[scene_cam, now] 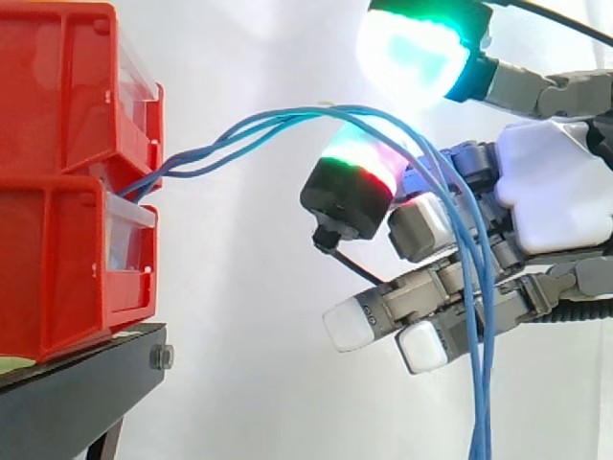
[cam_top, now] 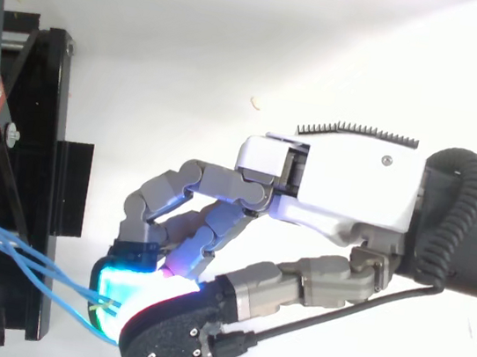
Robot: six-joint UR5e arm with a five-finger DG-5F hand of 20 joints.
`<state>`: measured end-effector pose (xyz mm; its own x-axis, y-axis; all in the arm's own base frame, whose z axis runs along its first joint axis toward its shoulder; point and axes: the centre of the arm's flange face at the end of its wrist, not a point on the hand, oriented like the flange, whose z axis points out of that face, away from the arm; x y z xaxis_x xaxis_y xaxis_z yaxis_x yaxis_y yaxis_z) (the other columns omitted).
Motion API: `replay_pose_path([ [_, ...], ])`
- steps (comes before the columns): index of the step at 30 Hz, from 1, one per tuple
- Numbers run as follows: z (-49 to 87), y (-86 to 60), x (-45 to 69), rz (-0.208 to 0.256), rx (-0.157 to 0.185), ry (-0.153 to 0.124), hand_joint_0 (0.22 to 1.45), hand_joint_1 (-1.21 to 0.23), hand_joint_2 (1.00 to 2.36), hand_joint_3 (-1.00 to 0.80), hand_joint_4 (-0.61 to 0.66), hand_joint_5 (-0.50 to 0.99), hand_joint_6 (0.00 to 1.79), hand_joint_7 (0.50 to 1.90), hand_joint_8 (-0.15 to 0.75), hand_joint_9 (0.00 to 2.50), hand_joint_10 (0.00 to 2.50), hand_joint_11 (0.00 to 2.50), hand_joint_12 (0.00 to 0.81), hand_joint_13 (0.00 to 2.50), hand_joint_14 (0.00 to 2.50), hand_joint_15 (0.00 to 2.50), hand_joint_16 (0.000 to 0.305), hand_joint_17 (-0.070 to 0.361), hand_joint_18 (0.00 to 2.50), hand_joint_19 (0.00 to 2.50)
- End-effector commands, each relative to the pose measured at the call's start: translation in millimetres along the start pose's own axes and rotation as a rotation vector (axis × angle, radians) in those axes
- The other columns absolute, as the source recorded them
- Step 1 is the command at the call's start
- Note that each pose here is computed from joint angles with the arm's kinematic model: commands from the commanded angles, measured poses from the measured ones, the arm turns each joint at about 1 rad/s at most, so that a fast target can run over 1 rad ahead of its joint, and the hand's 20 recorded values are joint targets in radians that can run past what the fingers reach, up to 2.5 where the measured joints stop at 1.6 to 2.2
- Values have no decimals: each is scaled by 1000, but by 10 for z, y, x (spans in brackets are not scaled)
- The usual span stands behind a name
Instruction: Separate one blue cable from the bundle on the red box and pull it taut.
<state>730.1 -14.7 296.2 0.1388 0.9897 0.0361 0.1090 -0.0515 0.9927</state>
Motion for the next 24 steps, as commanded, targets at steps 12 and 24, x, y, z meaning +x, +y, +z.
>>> replay_pose_path([
  [12,-6,-4,17,-50,1,-10,636,-628,1000,-500,117,-185,819,918,295,972,18,730,379,656,8,272,53,119,627,518],
  [24,-6,-3,15,-50,1,-12,631,-645,1004,-439,127,-204,844,891,295,933,16,733,379,630,8,284,53,119,607,530],
])
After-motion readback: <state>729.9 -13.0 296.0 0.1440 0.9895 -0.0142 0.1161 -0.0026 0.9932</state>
